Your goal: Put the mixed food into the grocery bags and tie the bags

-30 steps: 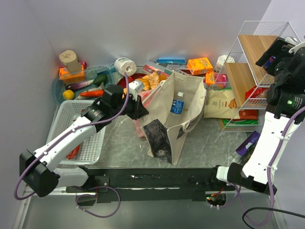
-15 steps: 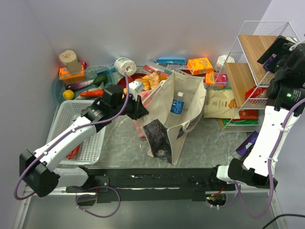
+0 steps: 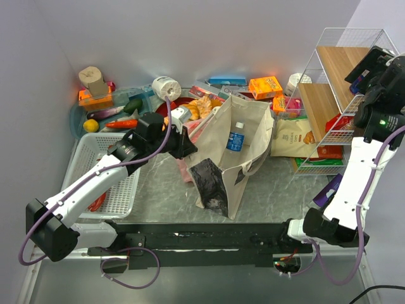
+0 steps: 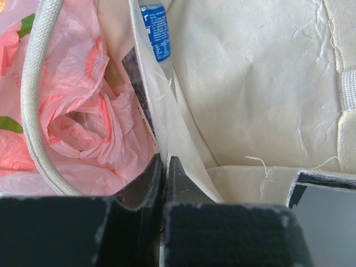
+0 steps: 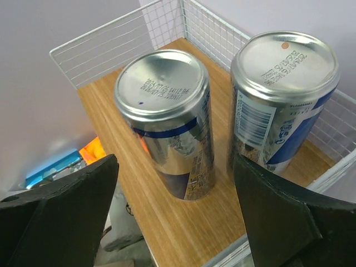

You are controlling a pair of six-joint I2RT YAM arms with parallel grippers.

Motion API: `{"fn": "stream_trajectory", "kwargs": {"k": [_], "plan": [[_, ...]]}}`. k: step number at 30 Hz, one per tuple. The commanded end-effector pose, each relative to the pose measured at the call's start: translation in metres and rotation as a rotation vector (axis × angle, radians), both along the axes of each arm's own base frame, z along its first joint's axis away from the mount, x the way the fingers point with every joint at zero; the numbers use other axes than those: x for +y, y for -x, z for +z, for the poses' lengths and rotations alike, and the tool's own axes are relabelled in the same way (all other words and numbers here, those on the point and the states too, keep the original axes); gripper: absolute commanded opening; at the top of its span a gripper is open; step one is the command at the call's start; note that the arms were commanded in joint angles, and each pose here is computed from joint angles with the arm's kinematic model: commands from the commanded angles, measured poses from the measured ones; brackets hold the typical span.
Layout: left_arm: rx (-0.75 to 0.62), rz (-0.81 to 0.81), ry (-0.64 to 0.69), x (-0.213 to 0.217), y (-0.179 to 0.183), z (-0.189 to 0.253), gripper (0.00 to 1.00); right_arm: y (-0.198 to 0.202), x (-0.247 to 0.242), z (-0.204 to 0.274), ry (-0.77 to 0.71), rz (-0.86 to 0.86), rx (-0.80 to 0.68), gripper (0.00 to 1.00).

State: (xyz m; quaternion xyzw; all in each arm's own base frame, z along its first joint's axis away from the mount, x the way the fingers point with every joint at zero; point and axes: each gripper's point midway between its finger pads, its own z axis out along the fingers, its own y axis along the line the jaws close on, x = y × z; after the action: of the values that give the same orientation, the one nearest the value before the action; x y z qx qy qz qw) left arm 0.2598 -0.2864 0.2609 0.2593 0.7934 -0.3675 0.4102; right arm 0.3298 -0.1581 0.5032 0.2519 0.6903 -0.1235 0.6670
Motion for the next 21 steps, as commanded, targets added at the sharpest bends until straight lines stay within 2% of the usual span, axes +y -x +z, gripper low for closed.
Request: {"fn": "stream_trajectory", "kwargs": {"k": [1,12,19,21], "plan": [[-0.034,-0.032,0.013,-0.004,0.003,0.009,0.01,-0.005,-0.013,0.006,0.011,-0.046,-0.035,0.9],[-0.034,-0.024,0.003,-0.003,0.0,0.006,0.01,-0.017,-0.021,0.002,0.017,-0.055,-0.024,0.84],[-0.031,-0.022,-0.002,-0.003,-0.001,0.004,0.01,-0.018,-0.012,0.01,0.046,-0.007,-0.068,0.56],[-0.031,-0.022,-0.002,-0.003,-0.001,0.004,0.01,-0.018,-0.006,0.014,0.059,0.024,-0.085,0.51]]}}
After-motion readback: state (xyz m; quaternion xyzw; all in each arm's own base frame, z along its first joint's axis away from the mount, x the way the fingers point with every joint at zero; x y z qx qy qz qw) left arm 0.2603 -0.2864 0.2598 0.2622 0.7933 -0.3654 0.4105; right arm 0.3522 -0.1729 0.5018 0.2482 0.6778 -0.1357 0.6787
